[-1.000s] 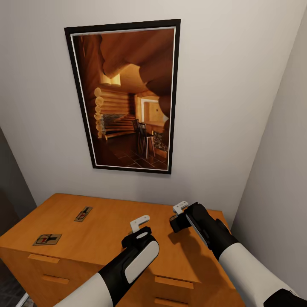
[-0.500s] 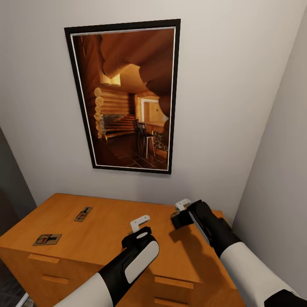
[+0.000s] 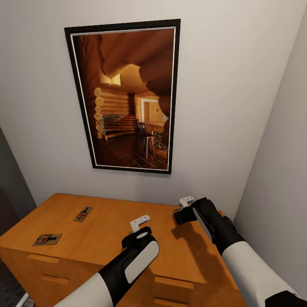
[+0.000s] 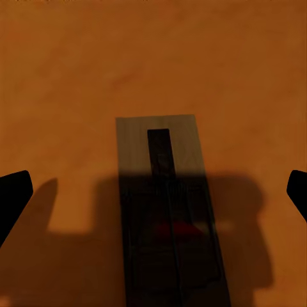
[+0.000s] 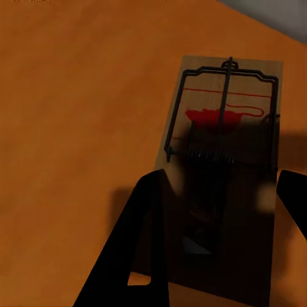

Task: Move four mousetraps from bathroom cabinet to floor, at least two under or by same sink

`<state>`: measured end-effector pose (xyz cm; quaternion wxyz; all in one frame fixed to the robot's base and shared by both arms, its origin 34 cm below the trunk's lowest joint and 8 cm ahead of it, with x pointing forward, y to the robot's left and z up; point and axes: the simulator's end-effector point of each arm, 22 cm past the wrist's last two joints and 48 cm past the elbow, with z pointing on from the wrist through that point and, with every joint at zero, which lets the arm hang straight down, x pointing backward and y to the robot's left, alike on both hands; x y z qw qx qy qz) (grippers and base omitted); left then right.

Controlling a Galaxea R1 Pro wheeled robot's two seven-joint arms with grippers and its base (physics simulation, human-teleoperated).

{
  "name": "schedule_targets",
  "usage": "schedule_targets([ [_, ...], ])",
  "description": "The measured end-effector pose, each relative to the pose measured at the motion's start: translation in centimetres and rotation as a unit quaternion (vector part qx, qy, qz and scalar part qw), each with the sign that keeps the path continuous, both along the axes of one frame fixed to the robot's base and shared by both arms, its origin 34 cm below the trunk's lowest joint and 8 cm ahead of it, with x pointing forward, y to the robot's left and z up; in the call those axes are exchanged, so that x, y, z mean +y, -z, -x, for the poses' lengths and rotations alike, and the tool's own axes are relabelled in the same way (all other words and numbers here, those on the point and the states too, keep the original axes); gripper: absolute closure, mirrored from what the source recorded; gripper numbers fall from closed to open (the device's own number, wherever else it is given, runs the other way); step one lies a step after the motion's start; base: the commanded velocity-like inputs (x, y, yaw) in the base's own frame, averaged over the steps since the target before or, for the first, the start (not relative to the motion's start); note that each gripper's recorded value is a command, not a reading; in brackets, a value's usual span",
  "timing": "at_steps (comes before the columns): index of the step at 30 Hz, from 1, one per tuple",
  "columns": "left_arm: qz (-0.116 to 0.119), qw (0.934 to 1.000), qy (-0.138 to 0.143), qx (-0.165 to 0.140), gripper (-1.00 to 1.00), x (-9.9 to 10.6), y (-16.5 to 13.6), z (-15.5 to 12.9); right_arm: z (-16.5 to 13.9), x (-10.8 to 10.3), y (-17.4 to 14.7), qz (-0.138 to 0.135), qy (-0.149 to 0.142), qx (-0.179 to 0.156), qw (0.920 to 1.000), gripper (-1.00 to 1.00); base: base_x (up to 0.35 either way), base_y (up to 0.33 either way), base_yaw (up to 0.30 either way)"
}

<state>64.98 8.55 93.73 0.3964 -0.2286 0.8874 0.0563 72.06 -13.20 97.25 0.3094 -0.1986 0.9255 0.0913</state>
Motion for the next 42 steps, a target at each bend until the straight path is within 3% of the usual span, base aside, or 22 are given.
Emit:
schedule_targets([
  [42, 0.0, 1.0, 0.0, 0.0, -1.0, 0.0, 1.5, -0.4, -0.4, 0.1, 1.5, 0.002, -0.002, 0.0, 1.0, 1.0, 0.0, 0.0, 0.0],
])
